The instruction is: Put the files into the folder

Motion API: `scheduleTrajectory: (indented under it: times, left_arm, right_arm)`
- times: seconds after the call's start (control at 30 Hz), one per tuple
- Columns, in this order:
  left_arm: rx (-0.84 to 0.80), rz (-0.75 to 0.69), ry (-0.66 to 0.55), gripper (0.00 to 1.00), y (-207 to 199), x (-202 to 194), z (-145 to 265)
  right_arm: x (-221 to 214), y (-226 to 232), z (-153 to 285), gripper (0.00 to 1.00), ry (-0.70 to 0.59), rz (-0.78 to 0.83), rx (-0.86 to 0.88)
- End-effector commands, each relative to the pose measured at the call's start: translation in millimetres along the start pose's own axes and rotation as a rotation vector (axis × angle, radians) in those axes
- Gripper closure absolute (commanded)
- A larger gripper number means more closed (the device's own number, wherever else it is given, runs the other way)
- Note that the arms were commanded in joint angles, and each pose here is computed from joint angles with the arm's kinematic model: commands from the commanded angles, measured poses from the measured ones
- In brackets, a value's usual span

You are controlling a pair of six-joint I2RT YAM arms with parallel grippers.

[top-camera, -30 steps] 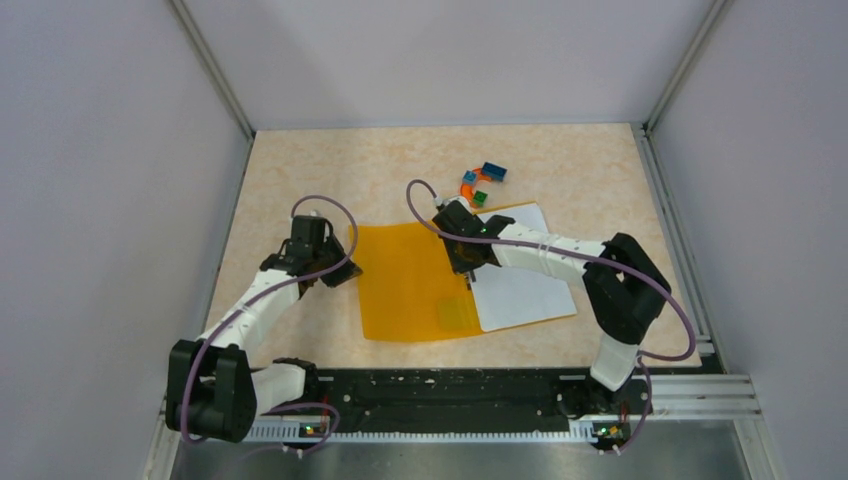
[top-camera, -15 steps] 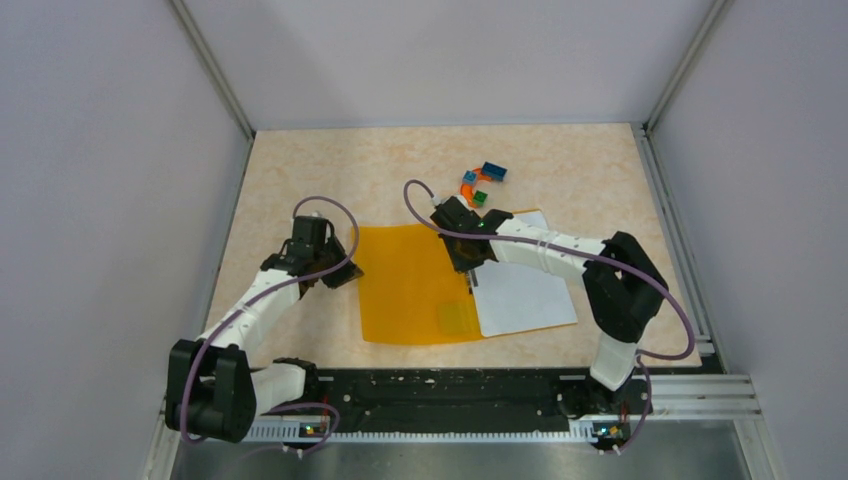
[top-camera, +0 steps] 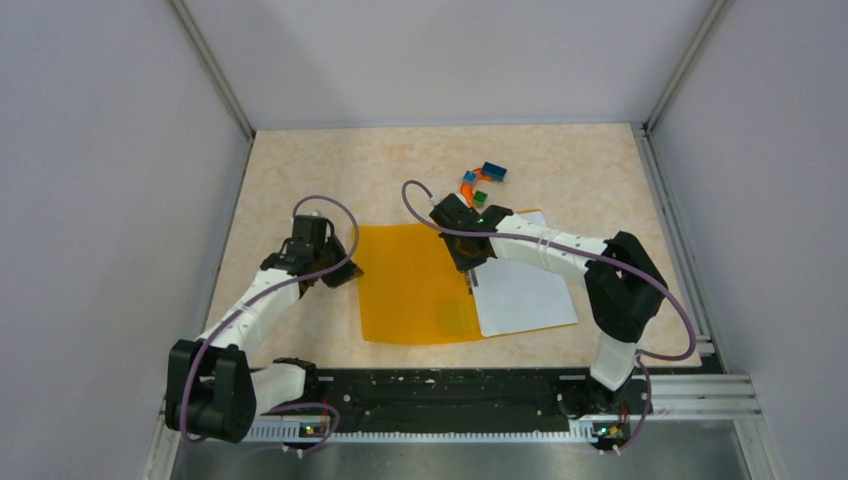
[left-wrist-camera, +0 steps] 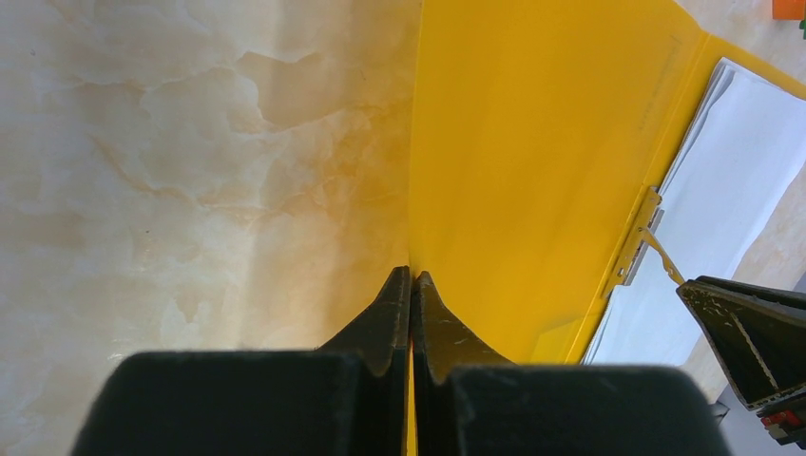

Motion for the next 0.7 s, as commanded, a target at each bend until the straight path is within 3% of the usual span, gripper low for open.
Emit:
scheduleTrajectory:
  times: [0.0, 0.67]
  left_arm:
    - [-0.015, -0.014, -0.070, 1.00, -10.1, 15.7, 8.6]
    - [-0.008, -0.012, -0.076, 1.00, -10.7, 18.3, 8.4]
  right_arm:
    - [16.6, -0.7, 12.9, 0.84, -0.047, 0.006, -0.015]
    - [15.9, -3.9, 24.8, 0.85, -0.054, 0.002, -0.016]
Point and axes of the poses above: each gripper's point midway between its finger pads, its own z axis back along the fingers, its own y axis along the line the jaws close on, x = y × z, the point moved 4 cm from there along z, back along the fingers, and after that the axes turned 1 degree about -z, right-handed, at the moved point
